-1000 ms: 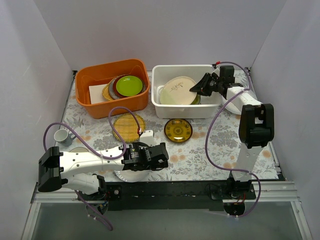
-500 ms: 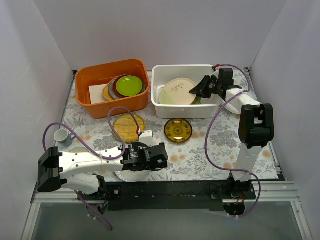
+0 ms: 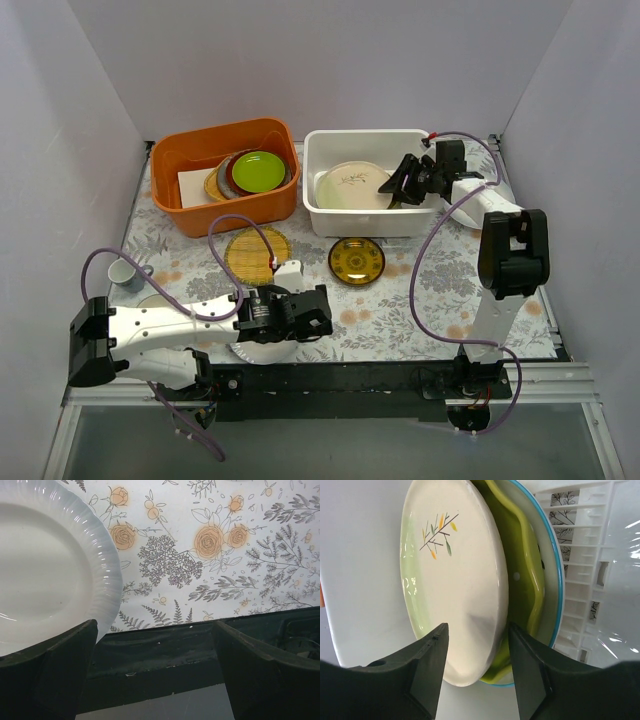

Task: Place the plates into the plastic bin on the countertop
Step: Place the plate in the plastic bin, then pick up the plate at the center of the board.

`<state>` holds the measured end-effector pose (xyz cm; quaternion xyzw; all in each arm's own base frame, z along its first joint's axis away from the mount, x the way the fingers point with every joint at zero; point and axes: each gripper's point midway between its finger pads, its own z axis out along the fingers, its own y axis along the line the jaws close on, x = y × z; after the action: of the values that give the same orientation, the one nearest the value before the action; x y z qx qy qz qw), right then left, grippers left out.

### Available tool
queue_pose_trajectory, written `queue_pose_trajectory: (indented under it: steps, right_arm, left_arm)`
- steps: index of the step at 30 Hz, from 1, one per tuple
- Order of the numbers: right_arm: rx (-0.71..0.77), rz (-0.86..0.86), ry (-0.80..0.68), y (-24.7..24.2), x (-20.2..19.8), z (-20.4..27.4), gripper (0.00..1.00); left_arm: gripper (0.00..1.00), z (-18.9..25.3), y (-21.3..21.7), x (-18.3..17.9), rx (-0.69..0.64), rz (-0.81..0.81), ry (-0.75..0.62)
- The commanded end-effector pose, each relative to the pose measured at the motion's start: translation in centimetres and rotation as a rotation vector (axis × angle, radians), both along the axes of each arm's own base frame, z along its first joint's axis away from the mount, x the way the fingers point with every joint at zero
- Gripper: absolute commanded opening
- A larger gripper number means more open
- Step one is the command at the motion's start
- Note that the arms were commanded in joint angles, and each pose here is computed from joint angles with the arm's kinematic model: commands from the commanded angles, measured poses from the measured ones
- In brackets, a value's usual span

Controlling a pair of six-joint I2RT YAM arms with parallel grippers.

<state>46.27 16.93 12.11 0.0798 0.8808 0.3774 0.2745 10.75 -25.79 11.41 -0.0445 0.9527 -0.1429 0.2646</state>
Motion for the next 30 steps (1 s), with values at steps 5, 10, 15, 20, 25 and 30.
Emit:
queue_pose_trajectory:
  steps: [5,10,15,20,25,30]
  right_arm:
    - [-0.086,-0.020,-0.023,-1.7,-1.0,0.7,0.62]
    - [-0.142,-0.052,-0.056,-2.9,-0.9,2.1,0.65]
    - [-0.187,-0.080,-0.123,-3.8,-0.8,4.9,0.67]
    - [-0.219,-0.116,-0.226,-4.6,-1.0,8.8,0.68]
    - [-0.192,-0.100,-0.309,-4.2,-1.9,12.5,0.70]
    - [-0.153,-0.070,-0.371,-3.7,-3.8,16.1,0.71]
  left_arm:
    - [0.98,1.4,0.9,0.3,-0.050,0.026,-0.030]
    - [0.98,1.2,0.8,0.3,-0.048,0.024,-0.025]
    - [0.98,1.2,0.5,0.3,-0.052,0.021,-0.024]
    - [0.98,1.5,0.2,0.3,-0.057,0.019,-0.026]
    - [0.98,1.7,0.2,0.4,-0.057,0.021,-0.027]
    - [0.98,1.6,0.1,0.3,-0.058,0.018,-0.022]
